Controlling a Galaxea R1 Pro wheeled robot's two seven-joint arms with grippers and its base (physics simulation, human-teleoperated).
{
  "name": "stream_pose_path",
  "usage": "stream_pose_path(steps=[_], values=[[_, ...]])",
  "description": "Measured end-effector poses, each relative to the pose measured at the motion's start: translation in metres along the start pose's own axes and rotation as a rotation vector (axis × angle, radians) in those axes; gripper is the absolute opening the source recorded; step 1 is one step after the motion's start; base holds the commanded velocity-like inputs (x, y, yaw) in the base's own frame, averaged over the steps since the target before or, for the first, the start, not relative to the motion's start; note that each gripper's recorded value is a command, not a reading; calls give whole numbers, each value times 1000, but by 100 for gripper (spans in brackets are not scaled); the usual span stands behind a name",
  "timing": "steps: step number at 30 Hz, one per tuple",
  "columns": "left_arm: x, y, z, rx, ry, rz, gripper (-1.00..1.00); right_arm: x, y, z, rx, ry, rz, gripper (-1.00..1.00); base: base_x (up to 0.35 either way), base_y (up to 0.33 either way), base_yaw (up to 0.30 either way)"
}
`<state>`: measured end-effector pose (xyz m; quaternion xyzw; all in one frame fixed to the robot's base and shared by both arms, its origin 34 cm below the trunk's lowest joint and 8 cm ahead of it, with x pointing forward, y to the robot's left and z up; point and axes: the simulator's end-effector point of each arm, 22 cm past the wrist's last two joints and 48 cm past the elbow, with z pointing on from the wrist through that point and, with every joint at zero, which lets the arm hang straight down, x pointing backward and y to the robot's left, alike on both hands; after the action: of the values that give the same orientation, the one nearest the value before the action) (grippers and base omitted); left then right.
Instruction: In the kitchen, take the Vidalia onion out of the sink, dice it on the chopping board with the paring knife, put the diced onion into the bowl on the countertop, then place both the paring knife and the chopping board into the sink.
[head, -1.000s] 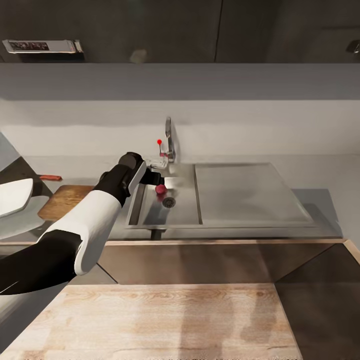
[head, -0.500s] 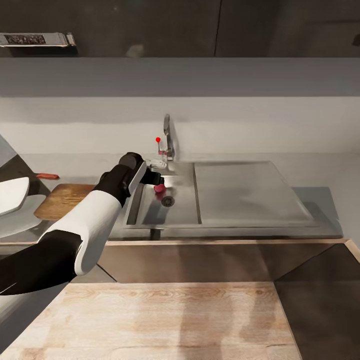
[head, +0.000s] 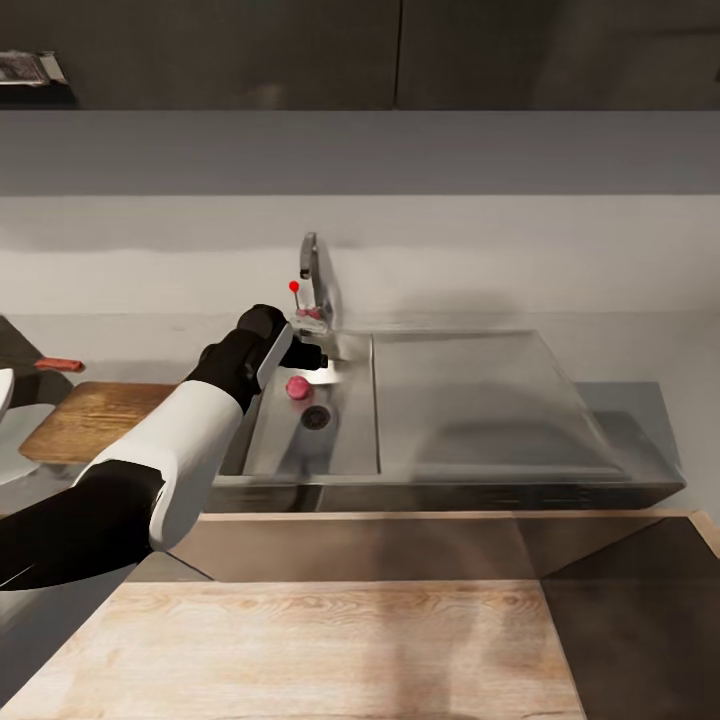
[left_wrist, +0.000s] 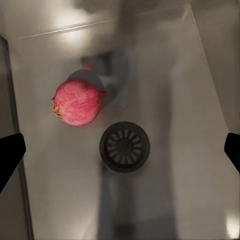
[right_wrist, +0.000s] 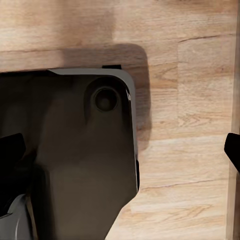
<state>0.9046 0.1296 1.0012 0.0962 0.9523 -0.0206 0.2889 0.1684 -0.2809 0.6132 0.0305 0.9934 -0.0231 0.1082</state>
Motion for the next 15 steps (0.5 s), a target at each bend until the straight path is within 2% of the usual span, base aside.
stream_pose_path(steps=[4, 9, 15], values=[[1, 3, 0, -12, 1, -1, 100, 0, 0, 0, 0, 1, 0, 100, 13, -10, 0], [1, 17, 0, -74, 1, -6, 100, 0, 0, 0, 0, 0, 0, 100, 2, -1, 0], [-2, 16, 4, -71, -36, -20, 100, 0, 0, 0, 0, 1, 0, 100, 0, 0, 0]])
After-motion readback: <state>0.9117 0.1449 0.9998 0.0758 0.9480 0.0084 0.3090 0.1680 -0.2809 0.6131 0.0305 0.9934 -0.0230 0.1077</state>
